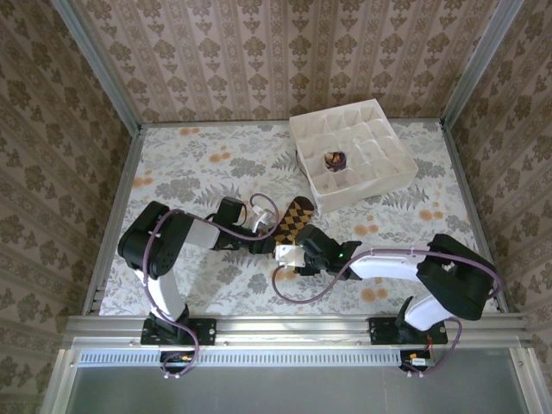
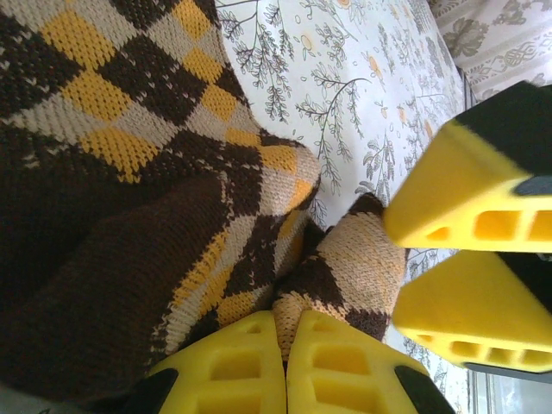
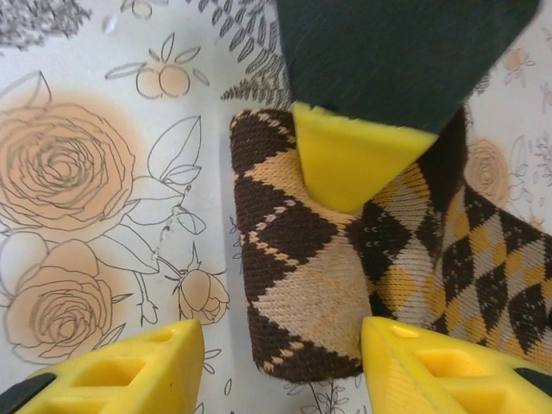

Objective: Roll the socks

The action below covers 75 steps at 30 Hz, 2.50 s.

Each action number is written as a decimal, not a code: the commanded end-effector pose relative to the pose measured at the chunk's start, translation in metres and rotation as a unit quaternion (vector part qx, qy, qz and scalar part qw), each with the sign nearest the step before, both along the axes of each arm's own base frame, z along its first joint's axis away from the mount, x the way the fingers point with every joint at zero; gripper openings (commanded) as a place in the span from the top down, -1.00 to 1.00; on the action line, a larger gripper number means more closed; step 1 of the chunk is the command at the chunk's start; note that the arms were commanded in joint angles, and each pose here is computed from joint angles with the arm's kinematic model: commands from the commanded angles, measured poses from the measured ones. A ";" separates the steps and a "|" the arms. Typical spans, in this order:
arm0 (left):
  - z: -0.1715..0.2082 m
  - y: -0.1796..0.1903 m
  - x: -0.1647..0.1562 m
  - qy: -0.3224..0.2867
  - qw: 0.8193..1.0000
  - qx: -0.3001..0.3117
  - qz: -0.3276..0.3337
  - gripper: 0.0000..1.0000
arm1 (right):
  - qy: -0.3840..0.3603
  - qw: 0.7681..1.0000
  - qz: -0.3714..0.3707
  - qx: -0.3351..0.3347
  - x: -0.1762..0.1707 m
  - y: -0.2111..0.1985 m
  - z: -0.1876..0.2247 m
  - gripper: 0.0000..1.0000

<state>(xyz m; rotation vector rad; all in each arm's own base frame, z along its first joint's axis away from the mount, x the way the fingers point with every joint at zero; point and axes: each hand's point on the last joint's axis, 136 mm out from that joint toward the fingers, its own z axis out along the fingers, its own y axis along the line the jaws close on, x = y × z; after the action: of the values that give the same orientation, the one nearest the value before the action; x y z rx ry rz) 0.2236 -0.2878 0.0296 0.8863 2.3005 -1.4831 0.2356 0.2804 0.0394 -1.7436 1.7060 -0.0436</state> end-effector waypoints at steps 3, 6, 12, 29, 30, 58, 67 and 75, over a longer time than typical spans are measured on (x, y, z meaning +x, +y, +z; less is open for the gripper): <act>-0.050 0.023 -0.011 0.060 0.994 0.088 0.035 1.00 | -0.043 0.999 -0.002 -0.009 0.019 0.011 0.003 -0.04; -0.050 0.023 -0.011 0.062 0.994 0.086 0.035 1.00 | -0.047 0.999 -0.004 -0.012 0.022 0.012 -0.001 -0.04; -0.049 0.024 -0.012 0.066 0.994 0.080 0.035 1.00 | -0.043 0.999 0.003 -0.024 0.022 0.012 -0.010 0.13; -0.012 0.040 0.015 -0.081 0.989 -0.016 0.126 0.45 | 0.274 0.958 -0.010 -0.081 -0.038 -0.006 -0.016 1.00; -0.008 0.042 0.017 -0.093 0.987 -0.025 0.131 0.45 | 0.292 0.953 -0.015 -0.083 -0.040 -0.006 -0.016 1.00; 0.038 0.022 -0.036 -0.505 0.863 -0.012 -0.008 -0.01 | 0.575 0.806 -0.136 -0.032 -0.021 -0.006 -0.018 1.00; 0.022 0.008 -0.040 -0.495 0.860 0.048 -0.110 -0.11 | 0.599 0.787 -0.143 -0.025 -0.019 -0.007 -0.018 1.00; -0.001 0.006 -0.043 -0.460 0.875 0.054 -0.141 -0.11 | 0.607 0.780 -0.148 -0.028 -0.020 -0.010 -0.021 1.00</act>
<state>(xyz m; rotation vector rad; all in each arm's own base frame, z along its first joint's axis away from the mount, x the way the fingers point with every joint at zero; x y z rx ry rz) 0.1853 -0.2823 0.0382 1.5211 1.5561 -0.6873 0.2263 0.2806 0.0274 -1.5605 2.7556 1.1256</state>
